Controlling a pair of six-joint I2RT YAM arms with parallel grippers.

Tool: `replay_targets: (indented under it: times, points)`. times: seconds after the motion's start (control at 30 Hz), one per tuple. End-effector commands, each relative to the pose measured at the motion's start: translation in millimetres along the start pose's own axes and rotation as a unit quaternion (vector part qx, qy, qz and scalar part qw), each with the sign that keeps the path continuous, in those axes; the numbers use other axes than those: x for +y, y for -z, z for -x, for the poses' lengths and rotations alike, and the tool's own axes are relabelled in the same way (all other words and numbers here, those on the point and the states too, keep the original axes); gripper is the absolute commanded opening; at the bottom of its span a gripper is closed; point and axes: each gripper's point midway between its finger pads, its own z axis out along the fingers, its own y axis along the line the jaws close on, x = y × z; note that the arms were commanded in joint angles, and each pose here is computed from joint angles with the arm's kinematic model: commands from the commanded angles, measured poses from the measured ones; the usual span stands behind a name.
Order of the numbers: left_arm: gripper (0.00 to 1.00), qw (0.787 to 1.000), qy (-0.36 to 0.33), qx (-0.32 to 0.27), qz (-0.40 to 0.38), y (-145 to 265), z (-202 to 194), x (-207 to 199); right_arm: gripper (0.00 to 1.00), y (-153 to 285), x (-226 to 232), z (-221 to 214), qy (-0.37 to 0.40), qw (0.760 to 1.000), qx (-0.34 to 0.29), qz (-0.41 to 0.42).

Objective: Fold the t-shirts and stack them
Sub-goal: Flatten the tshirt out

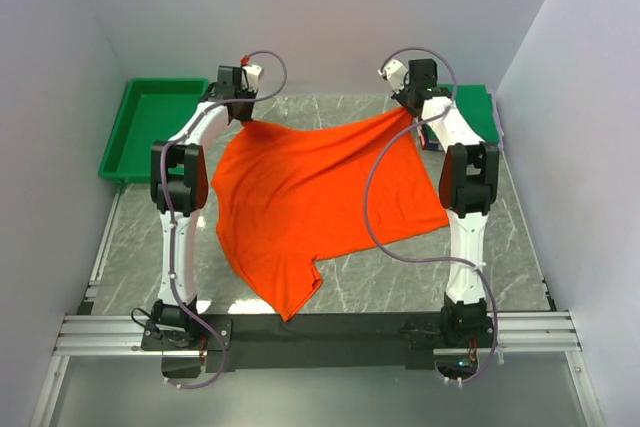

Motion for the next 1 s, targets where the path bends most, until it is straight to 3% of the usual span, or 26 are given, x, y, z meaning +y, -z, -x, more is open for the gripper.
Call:
replay_targets:
  times: [0.0,0.13,0.17,0.2,0.23,0.27,0.37,0.43,0.5,0.57,0.63,0.73,0.97]
  points:
    - [0.08,0.996,0.013,-0.032,0.080,26.4,29.4,37.9,0.09,-6.2,-12.2,15.5,-0.002,0.999,0.006,-0.040]
    - [0.13,0.991,0.034,-0.046,0.121,36.1,40.1,60.6,0.30,8.4,-19.6,16.1,-0.033,0.998,0.016,-0.054]
    - [0.17,0.989,0.042,-0.053,0.134,40.6,43.6,68.6,0.37,11.8,-14.7,9.8,-0.034,0.998,0.025,-0.048]
    - [0.25,0.988,0.047,-0.054,0.136,42.0,42.2,71.7,0.38,27.4,-20.7,15.1,-0.039,0.998,0.019,-0.051]
    - [0.35,0.987,0.054,-0.063,0.139,49.6,48.4,77.9,0.61,35.8,-14.8,9.7,-0.046,0.998,0.028,-0.036]
    - [0.48,0.987,0.056,-0.061,0.135,53.3,48.8,77.6,0.74,40.5,-4.0,0.5,-0.046,0.998,0.040,-0.018]
    - [0.56,0.988,0.065,-0.071,0.120,81.7,57.3,77.1,0.76,73.0,8.6,-8.6,-0.060,0.997,0.050,0.009]
    - [0.56,0.991,0.067,-0.077,0.085,107.3,54.6,64.2,0.76,97.3,19.6,-12.6,-0.068,0.995,0.055,0.042]
    - [0.55,0.996,0.062,-0.052,0.042,115.4,30.6,43.5,0.74,115.3,37.7,-18.2,-0.072,0.992,0.062,0.086]
    - [0.52,0.997,0.062,-0.044,0.015,134.2,23.8,30.0,0.62,127.1,67.8,-35.5,-0.072,0.983,0.088,0.144]
    - [0.49,0.997,0.078,-0.001,-0.022,141.2,-7.3,10.5,0.43,134.0,86.2,-54.1,-0.073,0.975,0.118,0.174]
    - [0.41,0.993,0.096,0.051,-0.050,145.9,-47.6,-7.7,0.24,131.2,109.8,-83.5,-0.071,0.964,0.162,0.199]
    - [0.36,0.983,0.113,0.127,-0.065,153.2,-108.2,-24.8,0.11,131.4,148.2,-140.1,-0.059,0.944,0.232,0.225]
